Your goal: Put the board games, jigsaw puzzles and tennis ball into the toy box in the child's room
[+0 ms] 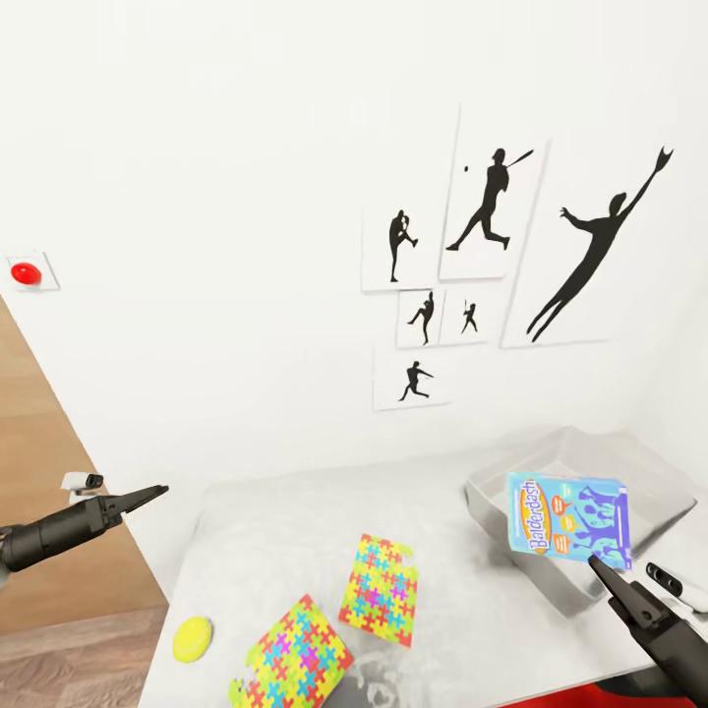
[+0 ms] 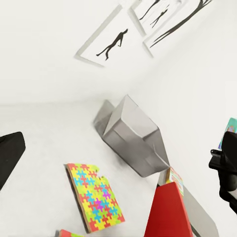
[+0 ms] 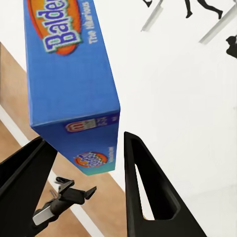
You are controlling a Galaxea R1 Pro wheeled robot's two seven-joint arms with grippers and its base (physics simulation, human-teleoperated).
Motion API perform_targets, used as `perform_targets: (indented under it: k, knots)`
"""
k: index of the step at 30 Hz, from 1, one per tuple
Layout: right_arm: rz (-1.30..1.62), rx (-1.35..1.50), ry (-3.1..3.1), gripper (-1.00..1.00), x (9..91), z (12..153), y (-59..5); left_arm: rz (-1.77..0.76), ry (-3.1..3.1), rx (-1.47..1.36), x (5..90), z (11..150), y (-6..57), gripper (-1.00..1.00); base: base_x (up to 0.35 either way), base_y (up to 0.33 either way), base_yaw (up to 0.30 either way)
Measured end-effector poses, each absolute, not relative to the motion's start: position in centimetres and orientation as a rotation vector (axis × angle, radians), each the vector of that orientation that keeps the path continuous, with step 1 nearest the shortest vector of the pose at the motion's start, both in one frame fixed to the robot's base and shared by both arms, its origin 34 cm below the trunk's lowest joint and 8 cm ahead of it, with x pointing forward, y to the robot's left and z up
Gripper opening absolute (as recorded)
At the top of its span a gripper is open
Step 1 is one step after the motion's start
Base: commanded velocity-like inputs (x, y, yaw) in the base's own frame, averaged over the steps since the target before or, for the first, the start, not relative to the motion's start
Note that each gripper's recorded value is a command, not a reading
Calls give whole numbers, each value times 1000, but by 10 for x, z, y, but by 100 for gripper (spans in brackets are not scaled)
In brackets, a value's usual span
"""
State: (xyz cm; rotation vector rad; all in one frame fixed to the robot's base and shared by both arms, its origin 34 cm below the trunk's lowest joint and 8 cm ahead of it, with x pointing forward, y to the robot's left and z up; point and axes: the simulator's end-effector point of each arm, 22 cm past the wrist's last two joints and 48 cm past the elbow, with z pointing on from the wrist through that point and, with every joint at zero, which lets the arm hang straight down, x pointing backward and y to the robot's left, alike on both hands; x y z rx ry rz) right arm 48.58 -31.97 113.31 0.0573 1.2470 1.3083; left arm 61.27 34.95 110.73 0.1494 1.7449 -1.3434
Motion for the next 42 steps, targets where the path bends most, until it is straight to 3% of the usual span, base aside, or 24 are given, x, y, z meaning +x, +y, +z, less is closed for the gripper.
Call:
perform_targets:
  k: [42]
  knots:
    - [1400, 130, 1273, -100, 487, 1131, -320, -1344, 1745, 150, 613, 1107, 350, 100, 1, -26, 0]
